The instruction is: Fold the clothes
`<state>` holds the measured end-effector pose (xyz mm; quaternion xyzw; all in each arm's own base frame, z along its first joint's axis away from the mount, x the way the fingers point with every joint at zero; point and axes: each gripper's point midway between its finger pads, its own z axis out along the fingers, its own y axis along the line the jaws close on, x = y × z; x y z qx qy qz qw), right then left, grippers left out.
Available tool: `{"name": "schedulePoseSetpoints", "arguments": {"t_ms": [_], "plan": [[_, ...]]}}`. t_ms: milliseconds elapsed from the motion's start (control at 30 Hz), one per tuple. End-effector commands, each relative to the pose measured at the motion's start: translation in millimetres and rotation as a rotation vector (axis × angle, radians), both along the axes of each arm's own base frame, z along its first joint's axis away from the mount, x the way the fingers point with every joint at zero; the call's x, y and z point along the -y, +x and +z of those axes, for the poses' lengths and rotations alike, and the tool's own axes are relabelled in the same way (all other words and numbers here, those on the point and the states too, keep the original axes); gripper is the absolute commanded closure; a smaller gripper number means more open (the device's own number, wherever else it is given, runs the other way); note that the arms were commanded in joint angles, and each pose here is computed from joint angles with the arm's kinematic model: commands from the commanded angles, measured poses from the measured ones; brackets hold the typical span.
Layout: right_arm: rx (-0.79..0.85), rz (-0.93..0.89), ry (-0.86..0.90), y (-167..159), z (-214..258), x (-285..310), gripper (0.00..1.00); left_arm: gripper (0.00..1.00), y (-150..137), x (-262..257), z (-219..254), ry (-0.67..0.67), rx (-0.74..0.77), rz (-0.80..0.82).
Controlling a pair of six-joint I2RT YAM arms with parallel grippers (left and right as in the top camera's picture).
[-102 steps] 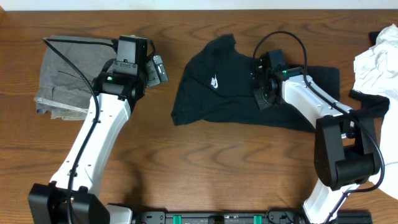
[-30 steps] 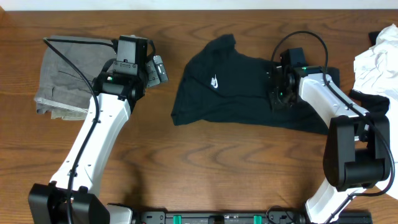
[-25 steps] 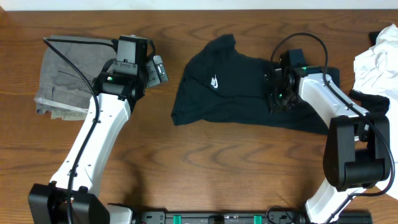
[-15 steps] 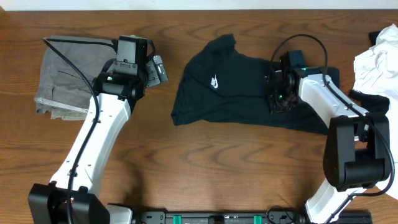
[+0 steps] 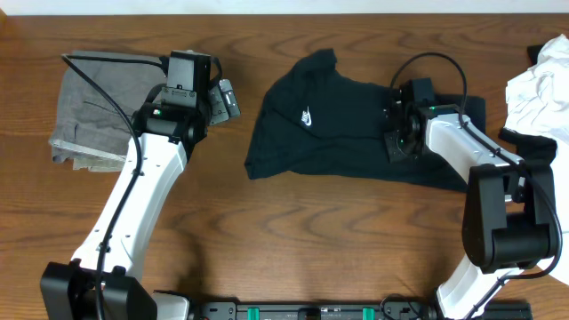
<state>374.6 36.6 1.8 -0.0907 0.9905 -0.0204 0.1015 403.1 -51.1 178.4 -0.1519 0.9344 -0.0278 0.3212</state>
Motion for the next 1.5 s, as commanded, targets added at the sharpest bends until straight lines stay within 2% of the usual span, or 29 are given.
{"name": "schedulePoseSetpoints", "arguments": {"t_ms": [0, 500, 600, 733, 867, 1000, 1033, 1100, 1133, 1333, 1467], "plan": [[0.040, -0.035, -0.025, 12.6, 8.2, 10.4, 0.96, 0.02, 2.8, -2.1, 3.0, 0.001, 0.008, 0.009], [0.124, -0.071, -0.022, 32.7, 13.0, 23.0, 0.94, 0.02, 2.8, -2.1, 3.0, 0.001, 0.008, 0.009], [0.183, -0.088, -0.026, 46.5, 19.1, 28.5, 0.89, 0.02, 2.8, -2.1, 3.0, 0.001, 0.008, 0.009], [0.228, -0.184, -0.003, 64.4, 42.1, 41.2, 0.88, 0.02, 2.8, -2.1, 3.0, 0.001, 0.008, 0.009], [0.263, -0.238, 0.000, 81.1, 74.0, 57.9, 0.87, 0.02, 17.8, 0.9, 15.5, -0.015, 0.088, 0.009], [0.274, -0.285, -0.005, 88.5, 104.6, 79.9, 0.77, 0.02, 26.1, 2.8, 23.5, -0.025, 0.135, 0.008], [0.277, -0.297, -0.006, 89.4, 111.3, 85.7, 0.75, 0.01, 29.3, 5.6, 26.9, -0.027, 0.152, -0.013], [0.283, -0.322, -0.009, 90.5, 123.9, 97.7, 0.70, 0.23, 37.4, 25.1, 36.7, -0.033, 0.201, -0.166], [0.287, -0.331, -0.009, 91.0, 128.5, 102.0, 0.67, 0.27, 40.2, 33.9, 41.7, -0.056, 0.225, -0.211], [0.330, -0.351, 0.052, 100.0, 147.1, 113.1, 0.53, 0.26, 59.9, 67.3, 61.7, -0.152, 0.255, -0.354], [0.348, -0.354, 0.055, 103.4, 149.2, 115.6, 0.51, 0.26, 82.1, 96.0, 65.5, -0.149, 0.238, -0.471]]}}
